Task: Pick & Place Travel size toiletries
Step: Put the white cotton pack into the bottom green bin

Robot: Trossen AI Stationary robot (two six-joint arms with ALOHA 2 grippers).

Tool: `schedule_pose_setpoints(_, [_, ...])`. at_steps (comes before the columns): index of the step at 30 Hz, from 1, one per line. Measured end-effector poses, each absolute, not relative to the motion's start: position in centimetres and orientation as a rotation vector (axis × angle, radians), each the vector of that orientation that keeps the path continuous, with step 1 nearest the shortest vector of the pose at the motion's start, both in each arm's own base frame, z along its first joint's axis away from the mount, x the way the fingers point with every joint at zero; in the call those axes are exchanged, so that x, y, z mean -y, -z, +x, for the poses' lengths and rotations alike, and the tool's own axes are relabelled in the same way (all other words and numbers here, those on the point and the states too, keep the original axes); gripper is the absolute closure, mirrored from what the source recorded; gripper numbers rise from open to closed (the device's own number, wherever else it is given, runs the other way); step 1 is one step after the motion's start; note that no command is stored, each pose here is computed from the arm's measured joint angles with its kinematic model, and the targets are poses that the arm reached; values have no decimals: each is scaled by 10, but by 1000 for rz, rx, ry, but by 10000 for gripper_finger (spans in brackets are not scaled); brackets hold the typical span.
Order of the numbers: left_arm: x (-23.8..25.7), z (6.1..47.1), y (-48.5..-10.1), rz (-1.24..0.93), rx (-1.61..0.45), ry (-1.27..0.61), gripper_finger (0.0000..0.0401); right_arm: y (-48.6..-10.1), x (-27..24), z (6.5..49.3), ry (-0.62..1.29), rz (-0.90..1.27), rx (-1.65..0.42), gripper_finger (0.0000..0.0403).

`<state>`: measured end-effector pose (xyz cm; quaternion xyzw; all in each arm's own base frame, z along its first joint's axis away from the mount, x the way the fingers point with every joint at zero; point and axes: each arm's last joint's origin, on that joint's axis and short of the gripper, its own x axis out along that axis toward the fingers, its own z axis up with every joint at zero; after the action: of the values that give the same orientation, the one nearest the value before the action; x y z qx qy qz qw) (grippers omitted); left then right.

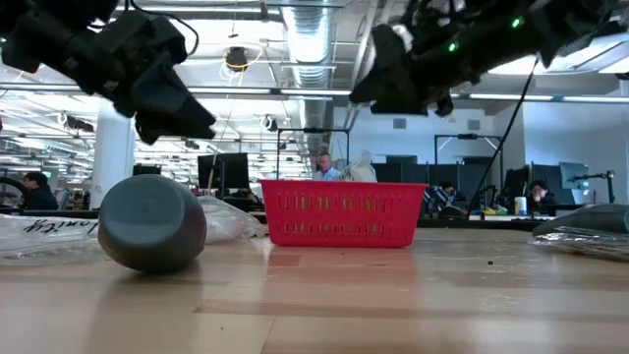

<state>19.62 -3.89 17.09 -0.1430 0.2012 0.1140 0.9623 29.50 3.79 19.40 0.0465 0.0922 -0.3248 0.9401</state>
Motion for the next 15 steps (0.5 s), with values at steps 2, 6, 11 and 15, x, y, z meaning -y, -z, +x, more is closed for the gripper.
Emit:
schedule_pose_setpoints(2, [43, 199, -162, -278, -454, -215, 248, -199, -42, 292, 643, 63, -189, 154])
schedule_pose_setpoints(6, [48, 202, -147, -284, -538, -203, 248, -208, -49, 287, 608, 11, -189, 154])
schedule_pose_setpoints(11, [51, 204, -136, -304, -606, -168, 248, -217, -54, 282, 584, 15, -168, 154])
schedule_pose_setpoints(15, [52, 205, -131, -310, -644, -122, 248, -213, -55, 280, 574, -10, -213, 154])
